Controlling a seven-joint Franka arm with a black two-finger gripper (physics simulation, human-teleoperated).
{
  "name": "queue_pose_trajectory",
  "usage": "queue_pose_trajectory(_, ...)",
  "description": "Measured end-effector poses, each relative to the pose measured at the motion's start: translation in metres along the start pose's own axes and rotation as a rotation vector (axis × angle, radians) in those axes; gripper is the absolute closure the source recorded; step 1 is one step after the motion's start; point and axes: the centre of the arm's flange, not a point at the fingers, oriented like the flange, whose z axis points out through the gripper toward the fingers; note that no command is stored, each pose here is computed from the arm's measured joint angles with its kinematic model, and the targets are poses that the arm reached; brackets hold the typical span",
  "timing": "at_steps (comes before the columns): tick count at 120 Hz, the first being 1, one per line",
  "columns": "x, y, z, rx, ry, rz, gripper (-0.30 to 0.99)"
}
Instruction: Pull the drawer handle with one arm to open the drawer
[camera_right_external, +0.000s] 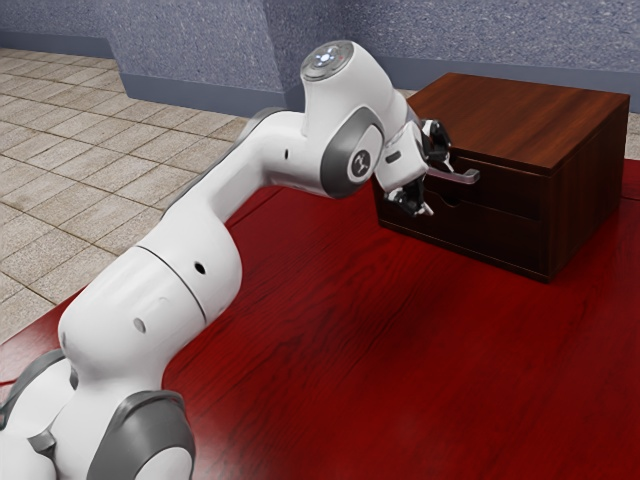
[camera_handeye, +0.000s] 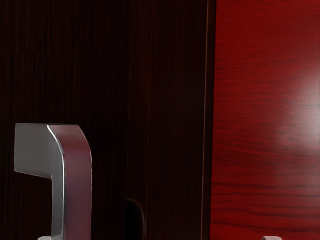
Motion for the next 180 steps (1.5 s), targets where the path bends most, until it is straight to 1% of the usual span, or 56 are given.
queue_pose_trajectory(20, 0.0, 0.001, 0.001, -0.002, 0.003, 0.001, 0.22)
queue_pose_trajectory(28, 0.0, 0.0, 0.0, -0.004, 0.004, 0.002, 0.26)
queue_pose_trajectory(48, 0.001, 0.001, -0.005, -0.025, 0.011, 0.0, 0.3)
queue_pose_trajectory(66, 0.0, 0.005, -0.005, -0.062, 0.016, -0.004, 0.29)
queue_pose_trajectory(92, 0.004, 0.007, -0.019, -0.115, 0.024, -0.002, 0.34)
queue_pose_trajectory(104, 0.004, 0.009, -0.027, -0.148, 0.026, -0.007, 0.36)
queue_pose_trajectory(120, 0.0, 0.014, -0.032, -0.198, 0.034, -0.026, 0.33)
queue_pose_trajectory(150, 0.001, 0.02, -0.043, -0.271, 0.045, -0.051, 0.37)
queue_pose_trajectory(160, 0.001, 0.022, -0.043, -0.287, 0.046, -0.058, 0.41)
queue_pose_trajectory(169, 0.001, 0.023, -0.046, -0.294, 0.046, -0.062, 0.48)
queue_pose_trajectory(180, 0.004, 0.023, -0.049, -0.302, 0.046, -0.064, 0.55)
